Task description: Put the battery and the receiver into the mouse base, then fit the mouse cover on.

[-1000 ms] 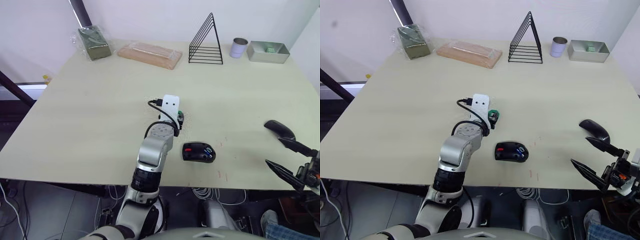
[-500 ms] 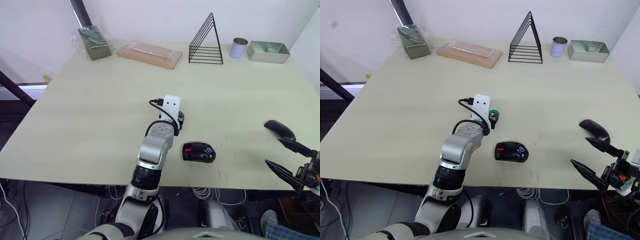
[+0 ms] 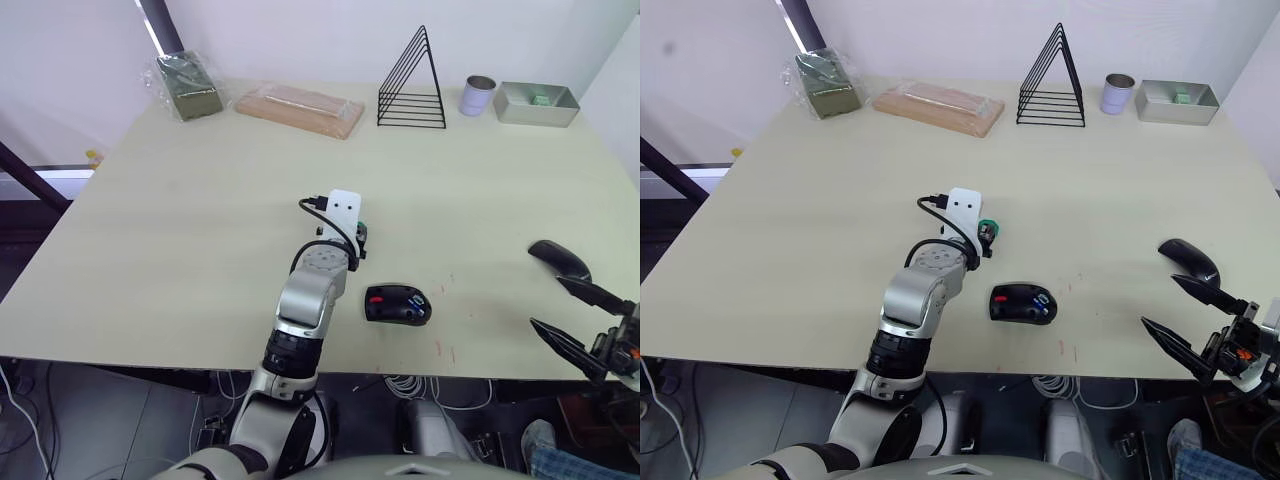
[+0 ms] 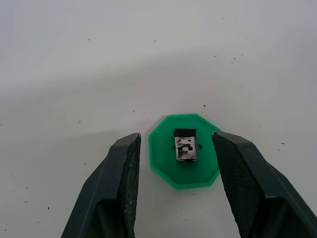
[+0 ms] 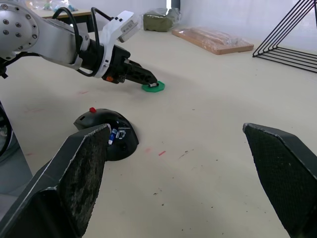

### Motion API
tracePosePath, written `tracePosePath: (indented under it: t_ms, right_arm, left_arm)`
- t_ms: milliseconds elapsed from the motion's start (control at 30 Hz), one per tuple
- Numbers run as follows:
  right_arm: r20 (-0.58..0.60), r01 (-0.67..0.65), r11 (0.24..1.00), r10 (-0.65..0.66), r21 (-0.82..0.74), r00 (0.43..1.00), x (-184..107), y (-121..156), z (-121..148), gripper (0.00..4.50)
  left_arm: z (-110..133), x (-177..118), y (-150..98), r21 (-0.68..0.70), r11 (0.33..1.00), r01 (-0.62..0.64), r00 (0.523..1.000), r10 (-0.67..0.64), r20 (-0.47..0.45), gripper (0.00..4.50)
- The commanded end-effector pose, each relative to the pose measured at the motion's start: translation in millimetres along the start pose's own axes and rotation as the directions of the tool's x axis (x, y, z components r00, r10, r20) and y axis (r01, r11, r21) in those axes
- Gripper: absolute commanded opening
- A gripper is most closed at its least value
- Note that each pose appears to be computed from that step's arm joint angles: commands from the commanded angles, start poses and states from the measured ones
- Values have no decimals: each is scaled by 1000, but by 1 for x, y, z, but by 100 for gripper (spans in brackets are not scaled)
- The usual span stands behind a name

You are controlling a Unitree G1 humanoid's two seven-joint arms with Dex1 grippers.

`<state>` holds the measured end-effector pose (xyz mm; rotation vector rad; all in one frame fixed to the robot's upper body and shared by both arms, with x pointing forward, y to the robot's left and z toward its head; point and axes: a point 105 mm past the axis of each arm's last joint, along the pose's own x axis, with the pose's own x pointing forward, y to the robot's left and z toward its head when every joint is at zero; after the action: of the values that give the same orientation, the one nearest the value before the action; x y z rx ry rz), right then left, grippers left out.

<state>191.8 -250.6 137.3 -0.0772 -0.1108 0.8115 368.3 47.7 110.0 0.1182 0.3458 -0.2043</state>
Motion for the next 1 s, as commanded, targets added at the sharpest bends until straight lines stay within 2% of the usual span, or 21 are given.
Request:
tracePosePath:
  t_ms: [33, 1000]
  right_arm:
    - [17, -11, 1000, 11, -20, 1000, 1, 2, 8, 450]
    - [29, -15, 1000, 16, -10, 999, 3, 4, 7, 450]
  left_arm:
    - [11, -2, -3, 11, 1000, 8, 999, -9, 46, 234]
    - [2, 1, -5, 39, 999, 23, 1000, -24, 16, 234]
